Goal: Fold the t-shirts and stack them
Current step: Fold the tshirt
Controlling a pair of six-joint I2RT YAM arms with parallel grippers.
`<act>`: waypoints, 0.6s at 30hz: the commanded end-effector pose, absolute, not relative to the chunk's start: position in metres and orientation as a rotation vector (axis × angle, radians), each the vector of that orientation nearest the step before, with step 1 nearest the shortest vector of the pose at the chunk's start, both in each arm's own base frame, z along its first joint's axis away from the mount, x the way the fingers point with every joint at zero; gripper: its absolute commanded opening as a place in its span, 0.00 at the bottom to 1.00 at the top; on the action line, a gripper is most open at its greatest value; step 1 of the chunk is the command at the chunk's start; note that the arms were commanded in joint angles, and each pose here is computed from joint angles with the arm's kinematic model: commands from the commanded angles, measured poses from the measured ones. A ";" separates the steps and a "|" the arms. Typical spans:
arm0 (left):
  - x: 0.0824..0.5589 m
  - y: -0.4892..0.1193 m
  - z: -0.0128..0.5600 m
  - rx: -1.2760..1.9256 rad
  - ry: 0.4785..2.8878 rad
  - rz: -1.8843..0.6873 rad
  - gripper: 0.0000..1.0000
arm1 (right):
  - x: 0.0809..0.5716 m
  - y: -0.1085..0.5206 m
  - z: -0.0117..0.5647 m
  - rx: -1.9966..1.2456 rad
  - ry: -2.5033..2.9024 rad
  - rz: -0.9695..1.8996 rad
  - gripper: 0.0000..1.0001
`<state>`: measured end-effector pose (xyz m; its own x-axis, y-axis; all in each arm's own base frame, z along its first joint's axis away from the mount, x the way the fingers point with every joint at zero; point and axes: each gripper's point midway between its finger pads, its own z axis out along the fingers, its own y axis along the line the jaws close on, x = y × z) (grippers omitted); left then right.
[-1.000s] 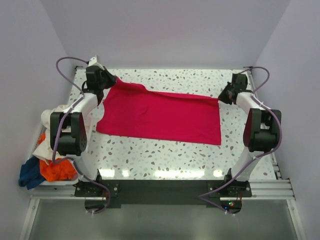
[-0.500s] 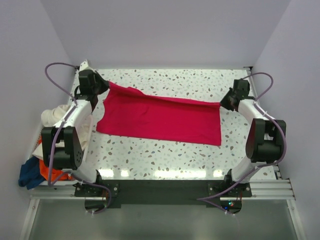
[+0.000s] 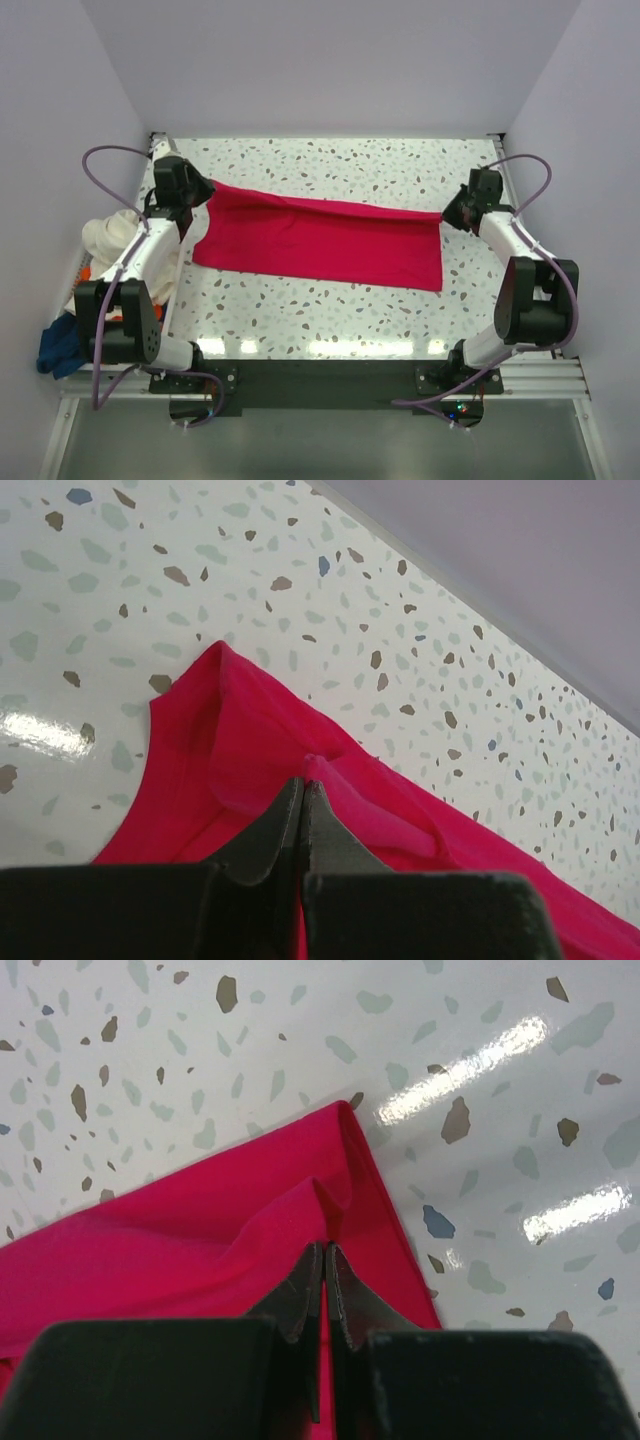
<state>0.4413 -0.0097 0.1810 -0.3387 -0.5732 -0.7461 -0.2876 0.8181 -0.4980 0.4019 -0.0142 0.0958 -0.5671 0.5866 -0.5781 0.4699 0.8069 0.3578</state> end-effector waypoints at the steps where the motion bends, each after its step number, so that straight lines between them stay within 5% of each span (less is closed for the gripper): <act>1: 0.434 0.001 0.188 -0.710 1.891 -0.320 0.00 | 0.398 -0.023 0.110 0.784 2.217 0.179 0.00; 18: 0.401 0.011 0.177 -0.791 1.903 -0.262 0.00 | 0.372 -0.023 0.094 0.789 2.256 0.147 0.00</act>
<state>0.4035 0.0005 0.1655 -0.3269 -0.6128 -0.7194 -0.3858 0.7815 -0.4903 0.3718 -0.0131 0.0813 -0.5872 0.5870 -0.5573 0.4871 0.8062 0.3359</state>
